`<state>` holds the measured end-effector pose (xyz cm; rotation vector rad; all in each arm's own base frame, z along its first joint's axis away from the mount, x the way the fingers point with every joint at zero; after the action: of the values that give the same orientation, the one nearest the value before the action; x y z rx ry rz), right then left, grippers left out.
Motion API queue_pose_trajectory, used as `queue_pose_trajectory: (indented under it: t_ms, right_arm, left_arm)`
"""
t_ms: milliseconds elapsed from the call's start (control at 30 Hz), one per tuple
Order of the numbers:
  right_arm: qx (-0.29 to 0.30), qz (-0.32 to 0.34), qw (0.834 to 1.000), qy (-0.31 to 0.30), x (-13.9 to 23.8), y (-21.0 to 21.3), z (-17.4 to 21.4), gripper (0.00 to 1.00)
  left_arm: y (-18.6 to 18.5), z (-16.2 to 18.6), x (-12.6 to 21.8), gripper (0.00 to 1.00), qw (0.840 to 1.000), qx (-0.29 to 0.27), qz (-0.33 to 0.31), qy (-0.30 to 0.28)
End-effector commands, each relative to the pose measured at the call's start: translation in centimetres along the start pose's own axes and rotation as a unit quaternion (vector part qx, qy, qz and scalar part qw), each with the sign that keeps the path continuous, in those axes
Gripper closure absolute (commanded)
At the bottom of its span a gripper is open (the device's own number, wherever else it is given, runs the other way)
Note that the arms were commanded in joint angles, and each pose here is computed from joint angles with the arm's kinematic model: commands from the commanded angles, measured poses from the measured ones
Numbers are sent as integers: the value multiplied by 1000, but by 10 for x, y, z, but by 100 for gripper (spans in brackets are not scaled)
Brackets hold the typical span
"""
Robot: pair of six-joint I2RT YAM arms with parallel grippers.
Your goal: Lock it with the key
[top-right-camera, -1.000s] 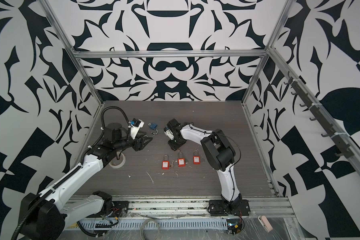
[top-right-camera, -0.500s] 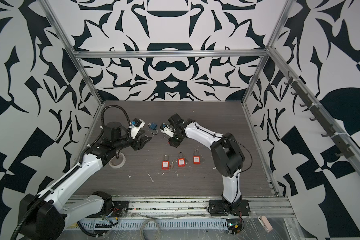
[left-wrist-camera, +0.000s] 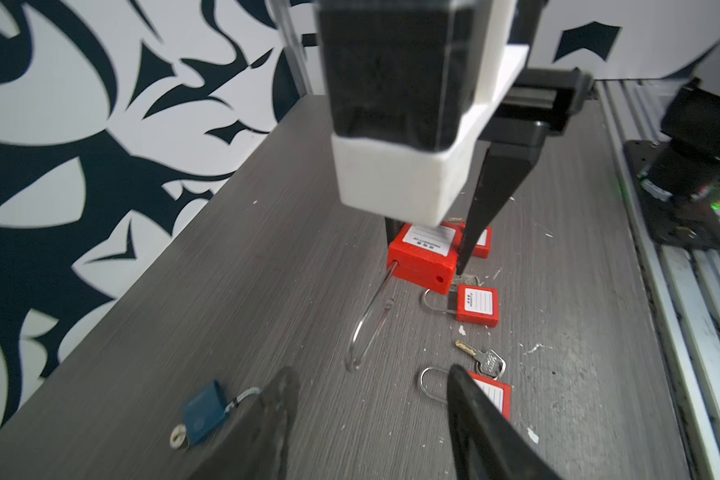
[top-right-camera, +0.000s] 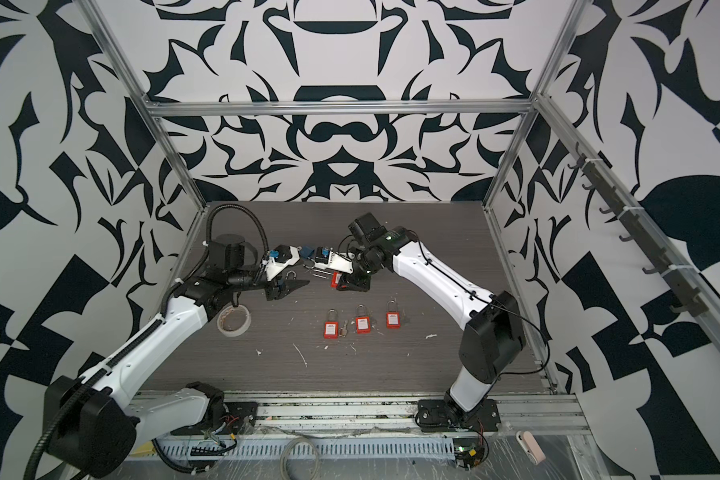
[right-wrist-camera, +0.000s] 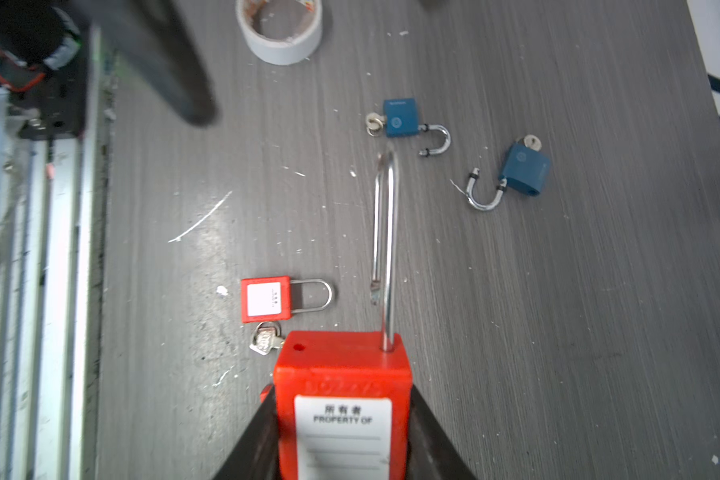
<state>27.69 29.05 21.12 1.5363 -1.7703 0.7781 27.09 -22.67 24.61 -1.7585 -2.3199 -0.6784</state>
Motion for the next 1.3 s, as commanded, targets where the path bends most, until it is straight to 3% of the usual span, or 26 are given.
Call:
queue_pose_trajectory:
  t_ms: [0,233,400,567,700,933,1000,1167,1267]
  right_arm:
    - [32,-15,999,-32,26,16,-15,79]
    - [39,-10,998,-43,35,22,-17,80]
    - [40,-20,998,-39,36,25,-16,81]
    - [39,-32,998,-37,36,27,-18,83]
    - [42,-33,998,-37,38,26,-20,83]
    - [41,-42,998,-32,37,26,-21,83]
    - [41,-32,998,-30,36,22,-21,80]
    - [41,3,998,-36,41,13,-26,60]
    - [45,10,999,-10,42,12,-16,50]
  left_arm:
    - [-15,-8,-2,45,997,-33,67,-23]
    - [-18,-8,-10,61,994,-12,102,-44]
    - [-21,-10,-12,63,992,-8,113,-53]
    - [-23,-12,-13,73,991,-5,121,-60]
    - [-26,-13,-16,75,990,-3,128,-61]
    - [-34,-17,-19,96,986,2,150,-73]
    - [-37,-18,-21,100,985,4,156,-74]
    - [-44,-19,-19,100,981,31,173,-82]
    - [-47,-21,-18,100,980,46,171,-92]
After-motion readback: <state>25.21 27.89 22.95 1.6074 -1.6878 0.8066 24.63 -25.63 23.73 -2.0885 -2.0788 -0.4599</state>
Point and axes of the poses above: each gripper's point midway between its finger pads, its own x axis back along the fingers, its own y axis along the line the jaws close on, z = x × y, the point moved 1 cm from there along x, back along the fingers, and after that the axes turned 4 degrees about -x, right-handed, at the moved point
